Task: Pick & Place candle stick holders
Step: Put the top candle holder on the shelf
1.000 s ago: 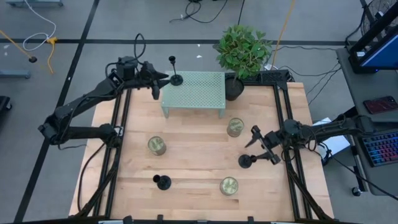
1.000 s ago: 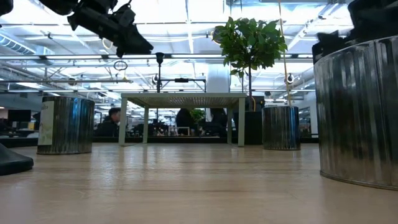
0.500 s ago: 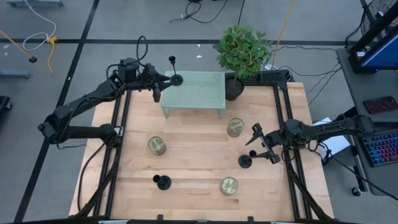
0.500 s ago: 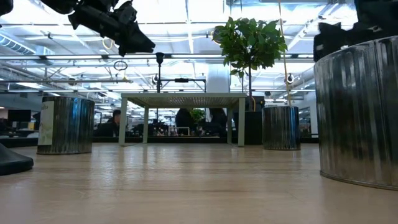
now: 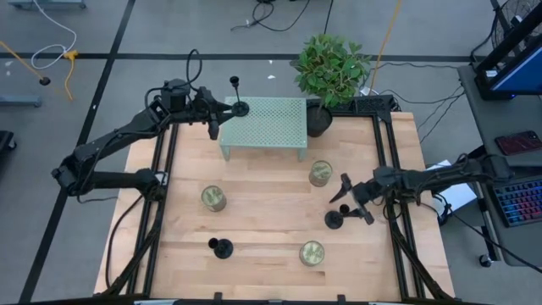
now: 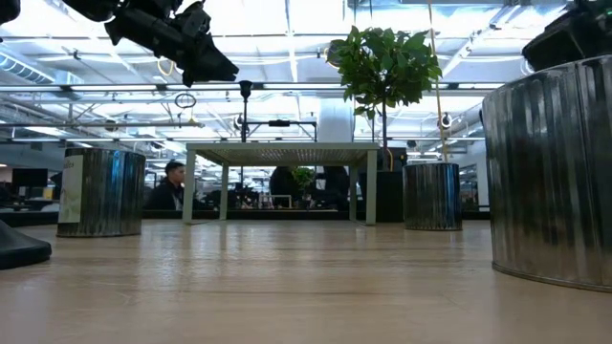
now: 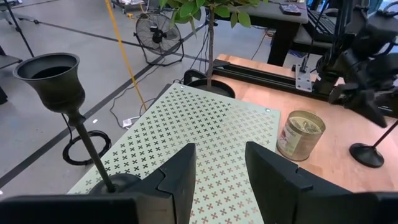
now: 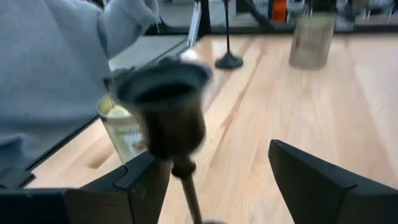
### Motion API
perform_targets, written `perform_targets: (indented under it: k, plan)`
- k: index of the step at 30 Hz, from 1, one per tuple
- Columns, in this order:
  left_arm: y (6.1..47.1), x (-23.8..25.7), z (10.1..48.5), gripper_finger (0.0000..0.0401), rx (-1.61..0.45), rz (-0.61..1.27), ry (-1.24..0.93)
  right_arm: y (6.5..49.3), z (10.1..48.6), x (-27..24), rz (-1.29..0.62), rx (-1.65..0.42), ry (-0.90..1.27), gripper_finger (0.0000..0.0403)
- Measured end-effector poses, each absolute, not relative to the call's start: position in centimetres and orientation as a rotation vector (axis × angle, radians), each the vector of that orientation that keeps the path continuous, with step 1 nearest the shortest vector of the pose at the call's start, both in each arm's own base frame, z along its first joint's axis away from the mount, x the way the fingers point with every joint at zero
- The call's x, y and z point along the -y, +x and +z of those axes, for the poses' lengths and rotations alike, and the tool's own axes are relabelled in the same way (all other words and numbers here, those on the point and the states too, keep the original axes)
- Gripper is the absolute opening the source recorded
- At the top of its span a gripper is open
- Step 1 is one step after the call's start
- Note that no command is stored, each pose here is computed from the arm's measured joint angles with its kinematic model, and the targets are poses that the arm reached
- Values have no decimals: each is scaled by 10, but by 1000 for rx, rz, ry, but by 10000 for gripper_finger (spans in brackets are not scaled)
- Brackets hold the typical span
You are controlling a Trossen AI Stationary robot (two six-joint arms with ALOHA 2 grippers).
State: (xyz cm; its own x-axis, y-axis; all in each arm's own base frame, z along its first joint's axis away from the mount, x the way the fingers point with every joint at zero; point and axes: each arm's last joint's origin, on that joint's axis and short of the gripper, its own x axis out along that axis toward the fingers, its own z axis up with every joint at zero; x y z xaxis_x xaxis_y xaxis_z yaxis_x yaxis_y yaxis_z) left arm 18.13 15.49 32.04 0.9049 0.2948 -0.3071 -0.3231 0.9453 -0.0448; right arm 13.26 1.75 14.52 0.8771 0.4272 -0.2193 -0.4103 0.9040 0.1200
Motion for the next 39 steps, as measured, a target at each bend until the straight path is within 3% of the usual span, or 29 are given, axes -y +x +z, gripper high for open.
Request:
perform_targets:
  k: [6, 10, 16, 20, 27, 35, 39]
  plan:
    - [181, -155, 320, 145, -303, 320, -97, 136, 134, -18, 427, -351, 121, 234]
    - [181, -155, 320, 145, -303, 320, -97, 137, 130, -18, 420, -380, 122, 196]
    - [181, -155, 320, 145, -303, 320, -99, 137, 130, -17, 413, -385, 120, 95]
    - [181, -155, 320, 145, -301, 322, -109, 140, 134, -14, 287, -326, 87, 18]
    - [181, -155, 320, 145, -301, 322, -112, 147, 166, -4, -55, 26, 92, 18]
    - [181, -155, 320, 145, -299, 324, -124, 146, 195, -3, -114, 303, 115, 13]
    - [182, -154, 320, 145, -300, 316, -122, 161, 228, -6, -129, 424, 64, 10]
